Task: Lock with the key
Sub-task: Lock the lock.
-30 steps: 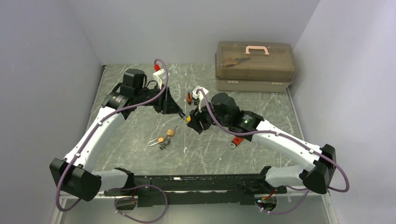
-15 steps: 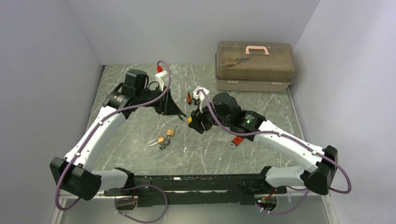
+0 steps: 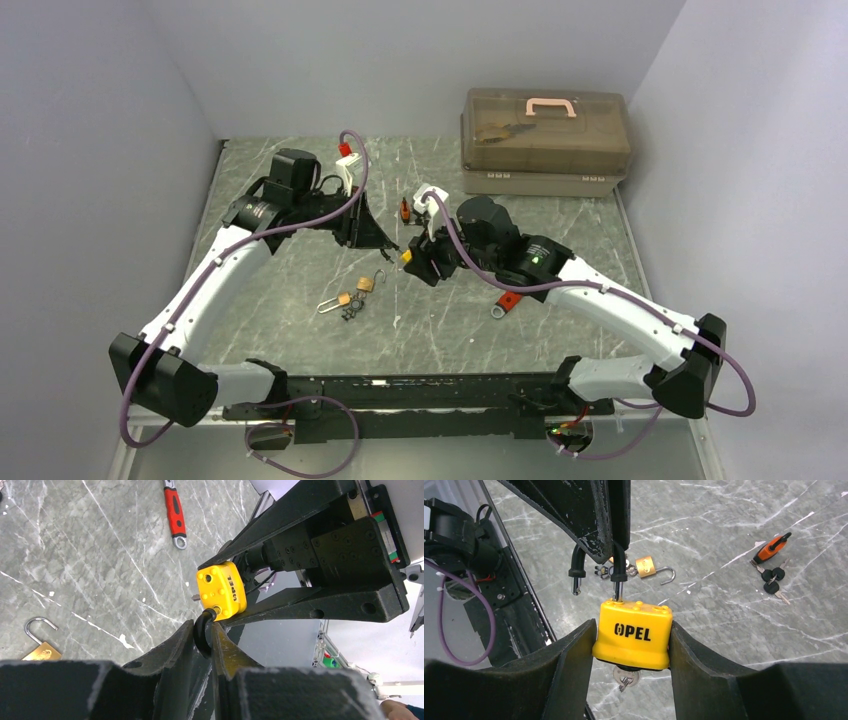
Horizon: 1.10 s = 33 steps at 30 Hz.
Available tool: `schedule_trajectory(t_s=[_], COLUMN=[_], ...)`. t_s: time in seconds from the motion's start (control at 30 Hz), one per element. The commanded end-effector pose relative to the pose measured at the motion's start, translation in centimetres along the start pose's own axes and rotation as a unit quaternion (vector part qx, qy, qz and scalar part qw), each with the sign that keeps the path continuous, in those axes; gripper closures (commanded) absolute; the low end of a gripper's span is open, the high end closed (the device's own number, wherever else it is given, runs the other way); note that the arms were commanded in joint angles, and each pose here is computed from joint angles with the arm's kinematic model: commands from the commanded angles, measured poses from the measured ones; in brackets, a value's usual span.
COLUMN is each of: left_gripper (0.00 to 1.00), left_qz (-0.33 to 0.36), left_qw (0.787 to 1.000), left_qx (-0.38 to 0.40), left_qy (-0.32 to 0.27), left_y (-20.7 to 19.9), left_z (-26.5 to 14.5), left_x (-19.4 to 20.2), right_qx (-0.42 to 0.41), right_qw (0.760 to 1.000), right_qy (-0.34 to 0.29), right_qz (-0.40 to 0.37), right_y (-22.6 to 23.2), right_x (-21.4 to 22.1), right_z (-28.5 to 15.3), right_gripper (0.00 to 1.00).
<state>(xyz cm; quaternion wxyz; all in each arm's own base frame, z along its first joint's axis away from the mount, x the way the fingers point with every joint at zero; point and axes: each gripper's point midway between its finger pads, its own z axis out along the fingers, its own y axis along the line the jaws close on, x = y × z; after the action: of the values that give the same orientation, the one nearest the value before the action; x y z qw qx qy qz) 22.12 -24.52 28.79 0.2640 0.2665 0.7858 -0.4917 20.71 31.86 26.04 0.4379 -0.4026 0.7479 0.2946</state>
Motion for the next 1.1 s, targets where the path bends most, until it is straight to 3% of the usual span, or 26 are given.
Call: schedule_trajectory(t_s=[0.0,0.4,0.77,0.87,1.07], left_gripper=[0.78,0.79,0.88,0.79,0.76], left_qz=[0.005,-0.011,-0.014,-0.013,-0.012], left_qw=[0.999,0.998,0.997,0.997,0.997], left_qx=[0.042,0.060,0.068,0.073,0.071], left_qy=[0.007,0.015,0.016,0.016,0.016], left_y=[-2.0,-2.6,-3.0,-3.3,-3.5], left_z=[-0.3,-0.2,-0.3,-0.4,-0.7], left_x=[0.3,1.0,1.0,1.1,1.1], right_qx=[0.002,0.008,0.019,0.022,0.021], right_qw=[0.995,0.994,0.992,0.991,0.991], right_qy=[-0.102,-0.110,-0.118,-0.122,-0.124], right_qz=[-0.023,-0.024,-0.041,-0.042,-0.046], right_y=[0.3,0.3,0.1,0.1,0.2], right_x=[-6.3,-6.9,-7.4,-7.6,-7.9], right_z=[-2.3,-2.8,-3.1,-3.3,-3.4], right_gripper=[0.97,0.97,0.97,0.97,0.97])
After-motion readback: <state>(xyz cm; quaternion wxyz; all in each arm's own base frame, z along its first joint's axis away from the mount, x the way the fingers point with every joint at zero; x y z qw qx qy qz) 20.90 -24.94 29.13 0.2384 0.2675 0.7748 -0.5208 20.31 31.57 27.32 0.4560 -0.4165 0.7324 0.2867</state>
